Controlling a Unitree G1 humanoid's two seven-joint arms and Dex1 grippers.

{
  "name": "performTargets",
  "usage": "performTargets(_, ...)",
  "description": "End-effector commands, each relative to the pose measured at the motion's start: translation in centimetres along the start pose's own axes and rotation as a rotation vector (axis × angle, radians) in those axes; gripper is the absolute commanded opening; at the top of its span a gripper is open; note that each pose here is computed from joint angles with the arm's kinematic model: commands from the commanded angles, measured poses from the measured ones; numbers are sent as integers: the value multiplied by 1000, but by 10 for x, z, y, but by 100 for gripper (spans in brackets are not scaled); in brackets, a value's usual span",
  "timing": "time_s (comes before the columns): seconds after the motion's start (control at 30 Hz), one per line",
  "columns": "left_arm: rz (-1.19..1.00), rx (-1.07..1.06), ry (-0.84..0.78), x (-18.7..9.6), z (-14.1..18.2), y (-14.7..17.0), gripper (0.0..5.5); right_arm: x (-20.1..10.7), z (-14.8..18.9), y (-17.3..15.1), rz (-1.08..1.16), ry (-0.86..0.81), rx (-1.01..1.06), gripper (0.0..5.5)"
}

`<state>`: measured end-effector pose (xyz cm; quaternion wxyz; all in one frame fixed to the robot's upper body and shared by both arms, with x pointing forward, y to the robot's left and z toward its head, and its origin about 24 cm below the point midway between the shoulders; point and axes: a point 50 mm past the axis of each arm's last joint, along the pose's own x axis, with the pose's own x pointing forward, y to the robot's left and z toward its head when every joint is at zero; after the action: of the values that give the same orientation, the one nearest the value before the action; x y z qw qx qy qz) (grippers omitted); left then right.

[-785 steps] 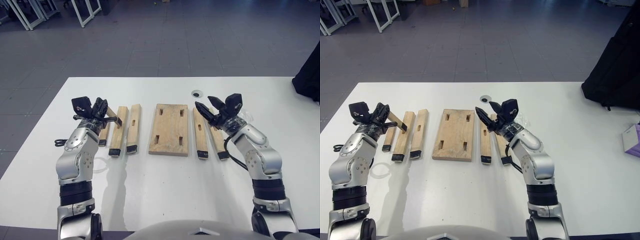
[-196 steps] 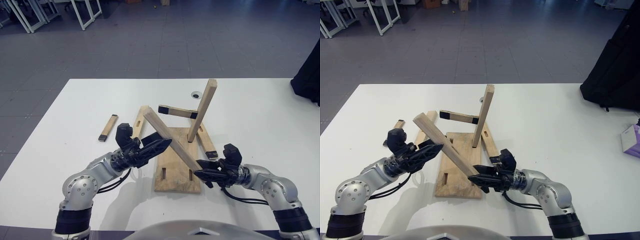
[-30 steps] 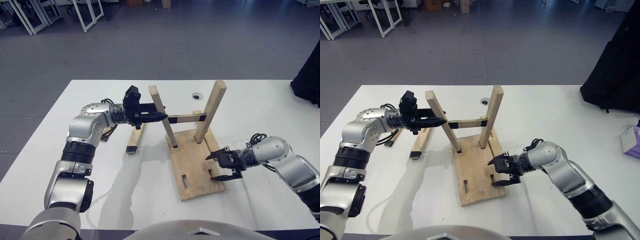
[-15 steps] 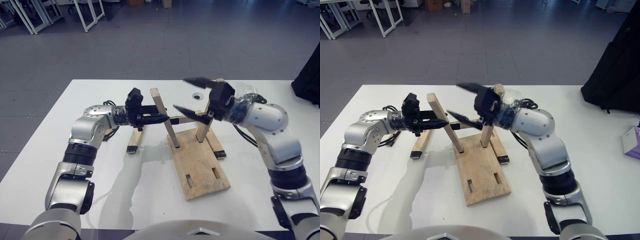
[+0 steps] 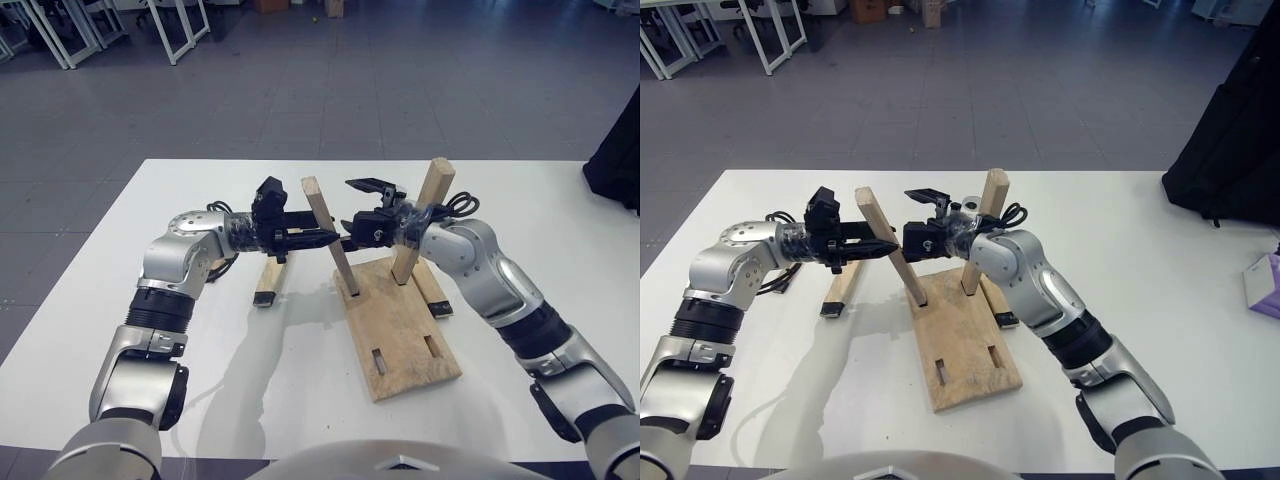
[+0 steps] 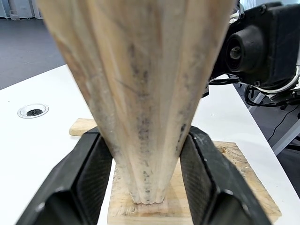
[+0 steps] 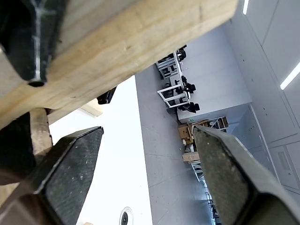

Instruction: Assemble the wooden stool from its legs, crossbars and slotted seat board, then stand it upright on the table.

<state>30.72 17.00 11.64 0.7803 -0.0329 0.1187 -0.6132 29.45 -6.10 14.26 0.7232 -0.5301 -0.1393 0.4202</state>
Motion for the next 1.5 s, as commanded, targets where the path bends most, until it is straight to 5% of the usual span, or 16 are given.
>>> performTargets(0.03, 63, -311, 329, -5, -104, -20, 203, -15, -47, 62, 343, 212, 123, 352)
performTargets(0.23, 48, -306, 320, -4, -104, -22, 203, -10, -13, -7, -103, -66, 133, 352)
performTargets(0.37, 48, -304, 324, -3, -106, -24, 203, -43, -11, -65, -574, -190, 294, 352)
performTargets(0.53, 64, -312, 297, -3, -107, -26, 203, -59, -25, -34, -788, -154, 627, 352)
performTargets(0.67, 67, -313, 300, -3, -108, -27, 203, -51, -25, 4, -719, -99, 680, 352)
performTargets(0.87, 69, -308, 307, -3, -108, -26, 203, -43, -24, 15, -652, -108, 652, 352)
performTargets(1.13, 49, -297, 293, 0, -105, -27, 203, -25, 4, 39, -286, -337, 1066, 352)
performTargets(1.5, 17, -207, 182, 14, -70, -18, 203, -23, 4, 81, 220, -250, 1348, 352)
